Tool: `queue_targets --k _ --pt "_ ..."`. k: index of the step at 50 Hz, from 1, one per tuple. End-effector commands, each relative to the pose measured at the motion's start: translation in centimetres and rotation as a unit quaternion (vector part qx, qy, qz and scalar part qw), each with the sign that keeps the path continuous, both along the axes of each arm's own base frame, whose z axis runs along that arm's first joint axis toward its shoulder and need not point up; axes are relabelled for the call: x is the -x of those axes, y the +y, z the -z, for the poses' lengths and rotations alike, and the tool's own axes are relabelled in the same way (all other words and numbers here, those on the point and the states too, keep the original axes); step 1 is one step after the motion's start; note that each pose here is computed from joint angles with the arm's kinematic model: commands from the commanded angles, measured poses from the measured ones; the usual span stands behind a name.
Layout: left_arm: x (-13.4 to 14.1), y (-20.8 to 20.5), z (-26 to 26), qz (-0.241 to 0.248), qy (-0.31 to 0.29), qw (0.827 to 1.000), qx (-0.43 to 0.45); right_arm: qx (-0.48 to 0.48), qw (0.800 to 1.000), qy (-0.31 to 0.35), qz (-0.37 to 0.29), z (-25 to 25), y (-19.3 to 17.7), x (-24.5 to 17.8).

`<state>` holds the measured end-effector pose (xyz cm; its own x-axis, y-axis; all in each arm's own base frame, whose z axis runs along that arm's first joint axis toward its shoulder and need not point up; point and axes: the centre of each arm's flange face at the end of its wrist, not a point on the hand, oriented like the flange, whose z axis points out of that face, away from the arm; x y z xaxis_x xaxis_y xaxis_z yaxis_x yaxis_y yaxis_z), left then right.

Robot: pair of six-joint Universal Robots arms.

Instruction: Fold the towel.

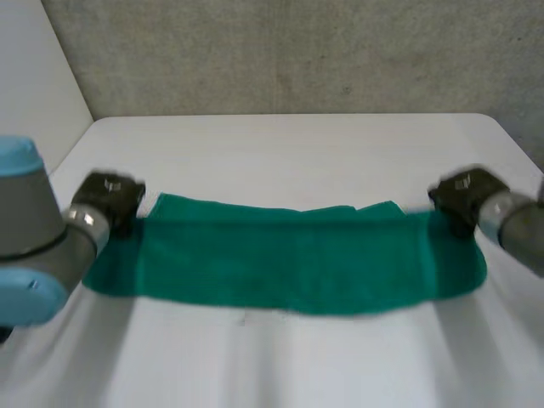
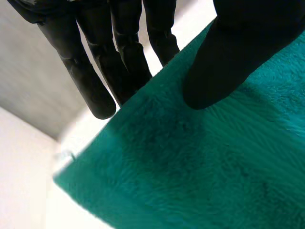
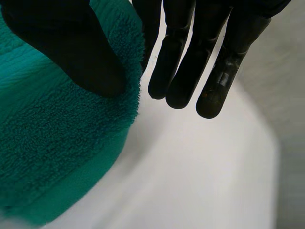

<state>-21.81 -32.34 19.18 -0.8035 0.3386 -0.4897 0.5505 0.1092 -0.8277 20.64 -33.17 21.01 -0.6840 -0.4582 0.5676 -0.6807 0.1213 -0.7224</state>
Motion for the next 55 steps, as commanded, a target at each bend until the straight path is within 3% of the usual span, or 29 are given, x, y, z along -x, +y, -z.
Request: queue_targets --k 1,3,5,6,7,10,13,16,17,19,27,32,38,42,43,48,52,55 --pt "2.9 -5.0 -12.0 0.011 0.04 0.969 0.244 0.218 0.97 -0.104 0.018 -10.7 -4.6 -2.5" --pt "3.0 -5.2 -13.7 0.008 0.05 0.96 0.275 0.329 0.927 -0.179 0.016 -17.6 -4.4 -2.5" --pt "2.3 -4.7 -20.3 -0.02 0.09 0.914 0.394 0.377 0.902 -0.21 0.013 -20.8 -3.5 -2.0" --pt "2.3 -4.7 -20.4 -0.02 0.09 0.914 0.395 0.413 0.88 -0.234 0.008 -23.1 -2.5 -1.5" --pt "1.7 -3.6 -23.6 -0.035 0.113 0.882 0.456 0.428 0.871 -0.243 0.007 -24.0 -2.0 -1.3" --pt "1.4 -3.3 -24.3 -0.038 0.118 0.876 0.467 0.45 0.855 -0.258 -0.001 -24.8 -1.0 -1.1" --pt "1.2 -3.5 -22.0 -0.037 0.115 0.893 0.434 0.428 0.868 -0.253 -0.002 -23.0 -1.1 -1.3" --pt "0.7 -3.7 -19.9 -0.041 0.114 0.907 0.404 0.38 0.893 -0.24 0.002 -19.2 -1.5 -1.5" --pt "0.1 -3.8 -17.4 -0.043 0.113 0.922 0.369 0.355 0.905 -0.235 0.004 -17.4 -1.5 -1.5" --pt "-0.2 -3.7 -15.5 -0.044 0.112 0.932 0.343 0.341 0.911 -0.232 0.004 -16.3 -1.5 -1.5" --pt "0.1 -2.7 -4.1 -0.013 0.087 0.978 0.189 0.157 0.969 -0.189 -0.017 -3.1 -0.6 -2.2" --pt "0.5 -1.0 3.7 0.004 0.055 0.995 0.079 0.067 0.983 -0.168 -0.009 3.3 -0.9 -2.4" --pt "0.1 0.5 5.9 0.002 0.038 0.999 0.037 0.028 0.991 -0.129 -0.013 4.7 -0.1 -2.1" --pt "-1.0 3.8 5.2 0.008 -0.019 1.0 -0.005 -0.02 0.998 -0.051 -0.03 3.5 2.3 -1.5" --pt "-1.3 4.4 4.9 0.009 -0.031 0.999 -0.014 -0.067 0.997 0.01 -0.048 2.7 4.5 -0.9" --pt "-3.3 9.9 3.6 0.012 -0.12 0.985 -0.12 -0.191 0.97 0.131 -0.073 2.4 9.4 2.1" --pt "-4.0 13.6 2.8 0.029 -0.154 0.967 -0.2 -0.201 0.958 0.184 -0.085 2.5 10.3 3.9" --pt "-3.8 13.8 2.0 0.033 -0.151 0.968 -0.198 -0.178 0.962 0.191 -0.085 2.6 9.7 4.0"
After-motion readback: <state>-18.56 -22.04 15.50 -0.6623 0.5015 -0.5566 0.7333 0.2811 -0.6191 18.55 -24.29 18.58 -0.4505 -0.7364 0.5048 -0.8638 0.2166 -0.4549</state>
